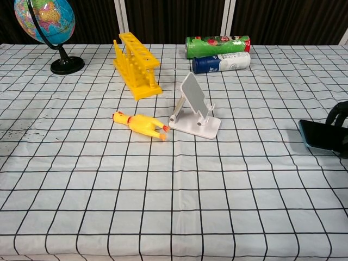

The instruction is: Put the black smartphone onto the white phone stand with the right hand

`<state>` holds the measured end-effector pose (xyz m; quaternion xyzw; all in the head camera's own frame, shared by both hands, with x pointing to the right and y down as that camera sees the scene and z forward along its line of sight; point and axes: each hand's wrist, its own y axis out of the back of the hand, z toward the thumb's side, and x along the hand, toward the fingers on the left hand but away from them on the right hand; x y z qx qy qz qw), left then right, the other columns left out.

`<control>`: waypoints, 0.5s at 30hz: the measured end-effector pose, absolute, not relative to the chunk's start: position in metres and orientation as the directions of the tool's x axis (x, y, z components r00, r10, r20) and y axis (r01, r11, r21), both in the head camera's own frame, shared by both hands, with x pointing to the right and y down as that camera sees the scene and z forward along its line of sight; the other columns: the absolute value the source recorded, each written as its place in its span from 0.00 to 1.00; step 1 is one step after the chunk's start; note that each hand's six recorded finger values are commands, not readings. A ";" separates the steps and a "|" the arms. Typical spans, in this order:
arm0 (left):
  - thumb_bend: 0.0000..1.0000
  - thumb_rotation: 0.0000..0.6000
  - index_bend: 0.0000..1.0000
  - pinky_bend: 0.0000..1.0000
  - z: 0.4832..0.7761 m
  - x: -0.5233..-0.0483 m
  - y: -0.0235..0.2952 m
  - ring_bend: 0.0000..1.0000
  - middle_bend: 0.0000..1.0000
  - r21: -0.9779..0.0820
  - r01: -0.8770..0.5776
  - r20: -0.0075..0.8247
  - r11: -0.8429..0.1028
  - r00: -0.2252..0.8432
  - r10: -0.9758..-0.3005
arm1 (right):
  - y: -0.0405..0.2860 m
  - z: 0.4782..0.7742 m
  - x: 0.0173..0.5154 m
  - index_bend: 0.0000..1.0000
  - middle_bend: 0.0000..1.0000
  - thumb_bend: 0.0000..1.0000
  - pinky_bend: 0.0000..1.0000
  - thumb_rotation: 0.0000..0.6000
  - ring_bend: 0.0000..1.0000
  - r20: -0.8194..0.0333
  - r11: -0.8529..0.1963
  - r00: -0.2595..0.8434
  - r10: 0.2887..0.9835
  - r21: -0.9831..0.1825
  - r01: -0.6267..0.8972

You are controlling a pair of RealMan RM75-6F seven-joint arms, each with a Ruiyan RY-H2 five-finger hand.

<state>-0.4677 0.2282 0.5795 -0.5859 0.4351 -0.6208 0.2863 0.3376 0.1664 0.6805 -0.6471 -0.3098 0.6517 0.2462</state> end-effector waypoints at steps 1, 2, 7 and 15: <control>0.00 1.00 0.00 0.00 0.579 -0.468 0.228 0.00 0.00 -0.876 -0.155 0.478 -0.457 -0.149 -0.865 | 0.165 0.678 0.337 0.81 0.78 0.40 0.14 1.00 0.51 -0.687 -0.682 -0.038 0.725 -0.725 0.094; 0.00 1.00 0.00 0.00 0.580 -0.468 0.228 0.00 0.00 -0.875 -0.157 0.479 -0.457 -0.150 -0.865 | 0.164 0.676 0.336 0.81 0.78 0.40 0.14 1.00 0.51 -0.685 -0.678 -0.035 0.728 -0.727 0.110; 0.00 1.00 0.00 0.00 0.580 -0.468 0.228 0.00 0.00 -0.875 -0.159 0.480 -0.458 -0.150 -0.864 | 0.158 0.664 0.331 0.81 0.78 0.41 0.14 1.00 0.51 -0.671 -0.649 -0.019 0.742 -0.724 0.233; 0.00 1.00 0.00 0.00 0.580 -0.467 0.228 0.00 0.00 -0.874 -0.160 0.481 -0.459 -0.149 -0.864 | 0.145 0.642 0.310 0.81 0.78 0.41 0.14 1.00 0.51 -0.644 -0.588 0.023 0.764 -0.682 0.436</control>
